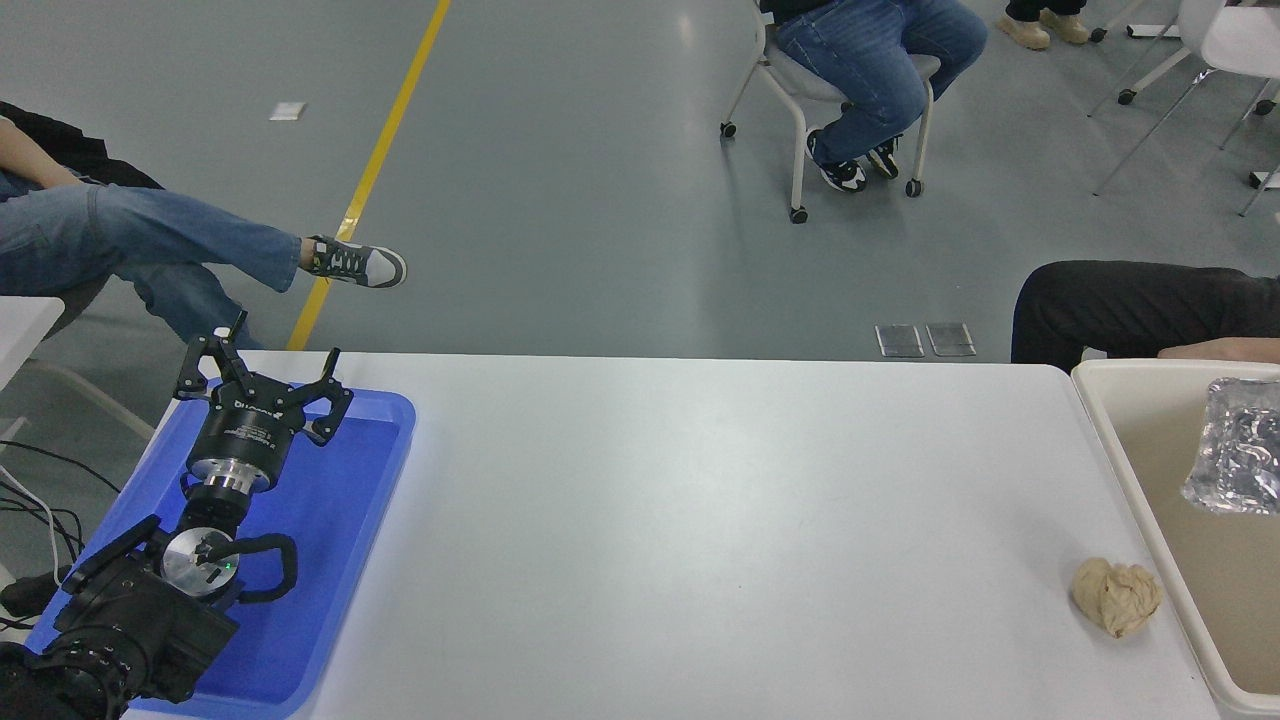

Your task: Pick up foil plate and place in dustbin

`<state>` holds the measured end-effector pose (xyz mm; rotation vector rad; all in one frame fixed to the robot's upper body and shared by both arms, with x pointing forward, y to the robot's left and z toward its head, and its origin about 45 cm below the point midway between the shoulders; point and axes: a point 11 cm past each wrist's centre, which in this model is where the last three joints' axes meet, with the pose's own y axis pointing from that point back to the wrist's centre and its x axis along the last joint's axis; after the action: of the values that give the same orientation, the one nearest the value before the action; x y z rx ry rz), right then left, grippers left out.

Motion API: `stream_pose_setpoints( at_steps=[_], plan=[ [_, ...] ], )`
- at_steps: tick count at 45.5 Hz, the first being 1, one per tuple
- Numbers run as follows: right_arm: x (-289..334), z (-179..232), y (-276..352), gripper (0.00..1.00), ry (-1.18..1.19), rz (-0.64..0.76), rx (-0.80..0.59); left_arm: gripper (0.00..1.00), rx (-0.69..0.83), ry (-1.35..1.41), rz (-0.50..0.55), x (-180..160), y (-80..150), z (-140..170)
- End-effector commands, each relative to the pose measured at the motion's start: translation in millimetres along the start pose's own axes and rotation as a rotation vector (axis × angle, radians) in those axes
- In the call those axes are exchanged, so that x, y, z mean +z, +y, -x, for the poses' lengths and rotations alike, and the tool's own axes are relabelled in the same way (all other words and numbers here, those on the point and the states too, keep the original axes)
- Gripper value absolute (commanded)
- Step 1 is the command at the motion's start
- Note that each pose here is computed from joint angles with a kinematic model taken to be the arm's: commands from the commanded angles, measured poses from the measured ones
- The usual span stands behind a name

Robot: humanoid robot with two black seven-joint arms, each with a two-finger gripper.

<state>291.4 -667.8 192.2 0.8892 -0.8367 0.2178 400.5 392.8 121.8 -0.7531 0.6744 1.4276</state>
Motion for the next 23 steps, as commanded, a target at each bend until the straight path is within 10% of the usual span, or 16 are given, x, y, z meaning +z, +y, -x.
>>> stream_pose_setpoints(
  at_steps=[1, 23],
  plan=[
    [-5.4, 6.3, -1.7, 1.00, -0.005, -0.009, -0.007, 1.00, 0.001, 0.000, -0.001, -0.4, 0.2, -0.2],
    [-54.0, -10.5, 4.0, 1.00, -0.060, -0.133, -0.054, 1.00, -0.005, 0.003, -0.002, -1.3, -1.4, 2.0]
  ],
)
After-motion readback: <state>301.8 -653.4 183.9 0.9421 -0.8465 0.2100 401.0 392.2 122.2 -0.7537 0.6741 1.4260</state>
